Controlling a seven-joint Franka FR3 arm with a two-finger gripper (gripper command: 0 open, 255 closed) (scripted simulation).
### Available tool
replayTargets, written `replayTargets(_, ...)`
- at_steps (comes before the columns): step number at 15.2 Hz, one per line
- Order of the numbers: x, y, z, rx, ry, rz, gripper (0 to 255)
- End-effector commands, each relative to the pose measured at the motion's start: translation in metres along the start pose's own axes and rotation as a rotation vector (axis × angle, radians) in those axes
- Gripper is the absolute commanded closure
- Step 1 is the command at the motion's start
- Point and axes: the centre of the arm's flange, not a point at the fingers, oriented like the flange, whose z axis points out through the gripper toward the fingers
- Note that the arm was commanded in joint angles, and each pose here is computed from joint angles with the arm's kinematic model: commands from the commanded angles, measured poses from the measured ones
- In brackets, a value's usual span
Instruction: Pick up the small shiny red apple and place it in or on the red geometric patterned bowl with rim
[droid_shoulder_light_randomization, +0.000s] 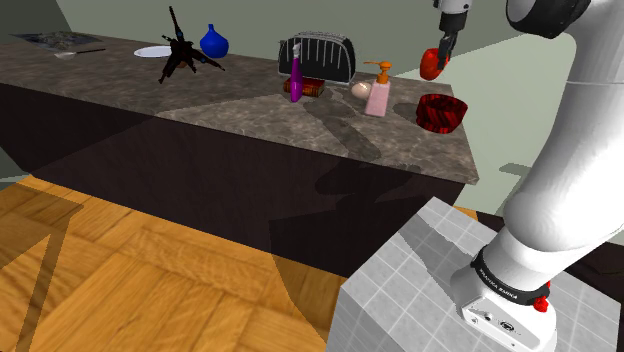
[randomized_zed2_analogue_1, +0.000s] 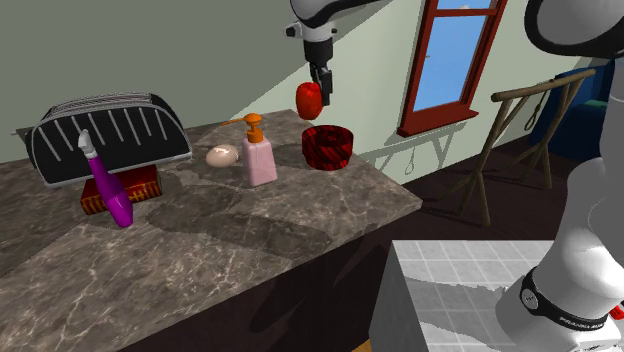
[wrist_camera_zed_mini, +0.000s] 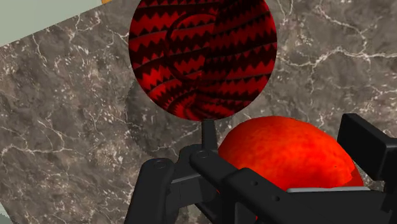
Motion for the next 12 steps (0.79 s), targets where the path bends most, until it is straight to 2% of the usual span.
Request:
replayTargets(1,-0.022,0.018,0.006,0.0,0.0,-0.002,255)
replayTargets(6,-0.071,0.062,0.014,0.0,0.0,-0.002,255)
replayTargets(12,-0.071,0.062,0.041,0.0,0.0,-0.002,255)
